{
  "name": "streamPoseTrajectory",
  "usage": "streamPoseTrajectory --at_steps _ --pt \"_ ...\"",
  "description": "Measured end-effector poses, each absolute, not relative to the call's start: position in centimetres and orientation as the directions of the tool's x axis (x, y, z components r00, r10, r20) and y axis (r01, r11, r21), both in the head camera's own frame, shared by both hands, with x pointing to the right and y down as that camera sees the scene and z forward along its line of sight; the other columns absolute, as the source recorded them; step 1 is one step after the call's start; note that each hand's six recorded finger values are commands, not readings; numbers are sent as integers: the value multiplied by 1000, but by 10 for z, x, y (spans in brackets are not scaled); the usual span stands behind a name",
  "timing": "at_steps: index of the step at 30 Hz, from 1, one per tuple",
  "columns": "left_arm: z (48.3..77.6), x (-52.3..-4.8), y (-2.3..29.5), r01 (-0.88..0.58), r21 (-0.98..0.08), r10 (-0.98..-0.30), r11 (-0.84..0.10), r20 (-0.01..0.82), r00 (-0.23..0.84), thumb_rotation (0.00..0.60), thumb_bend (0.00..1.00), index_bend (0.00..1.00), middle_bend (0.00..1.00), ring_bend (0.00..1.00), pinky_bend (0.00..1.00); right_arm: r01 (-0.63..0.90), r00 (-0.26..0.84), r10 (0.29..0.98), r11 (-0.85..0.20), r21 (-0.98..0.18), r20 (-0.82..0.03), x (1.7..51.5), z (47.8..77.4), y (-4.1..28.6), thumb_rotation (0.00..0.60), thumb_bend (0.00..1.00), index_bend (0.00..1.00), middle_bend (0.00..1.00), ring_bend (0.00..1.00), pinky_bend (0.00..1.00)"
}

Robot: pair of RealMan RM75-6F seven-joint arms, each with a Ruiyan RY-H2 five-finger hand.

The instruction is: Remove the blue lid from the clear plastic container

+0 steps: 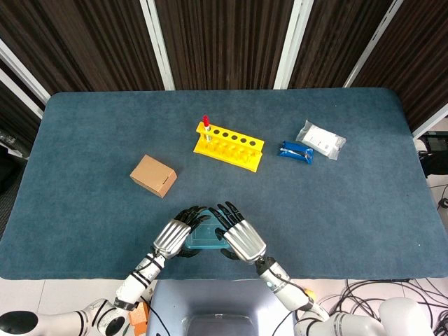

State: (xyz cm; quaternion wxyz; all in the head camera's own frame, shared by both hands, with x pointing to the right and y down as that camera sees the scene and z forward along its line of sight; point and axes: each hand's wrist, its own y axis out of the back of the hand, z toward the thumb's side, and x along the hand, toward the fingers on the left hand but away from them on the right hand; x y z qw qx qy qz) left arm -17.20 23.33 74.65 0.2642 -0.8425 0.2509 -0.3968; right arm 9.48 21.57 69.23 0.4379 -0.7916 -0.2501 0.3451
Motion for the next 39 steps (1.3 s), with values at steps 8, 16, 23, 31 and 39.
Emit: streamPoseTrajectory --at_steps 8,16,23,31,39 --pt "747 -172 234 -204 -644 -627 -738 541 560 600 311 513 263 142 202 80 628 703 -486 -870 -335 97 692 212 600 147 575 66 0 30" --pt "748 -173 234 -199 -647 -627 -736 541 560 600 325 506 263 142 204 71 627 705 -475 -877 -331 98 688 209 600 146 574 66 0 30" --pt "750 -174 234 -189 -648 -623 -738 546 560 600 330 509 263 142 205 69 622 714 -460 -886 -322 98 683 204 600 147 572 66 0 30" --pt "751 -174 235 -173 -649 -616 -741 554 560 600 331 537 272 143 205 67 617 719 -452 -890 -319 99 678 200 600 147 570 66 0 30" --pt "751 -172 237 -167 -651 -612 -741 552 567 600 330 550 284 143 206 65 609 725 -450 -891 -322 100 679 196 600 147 565 66 0 30"
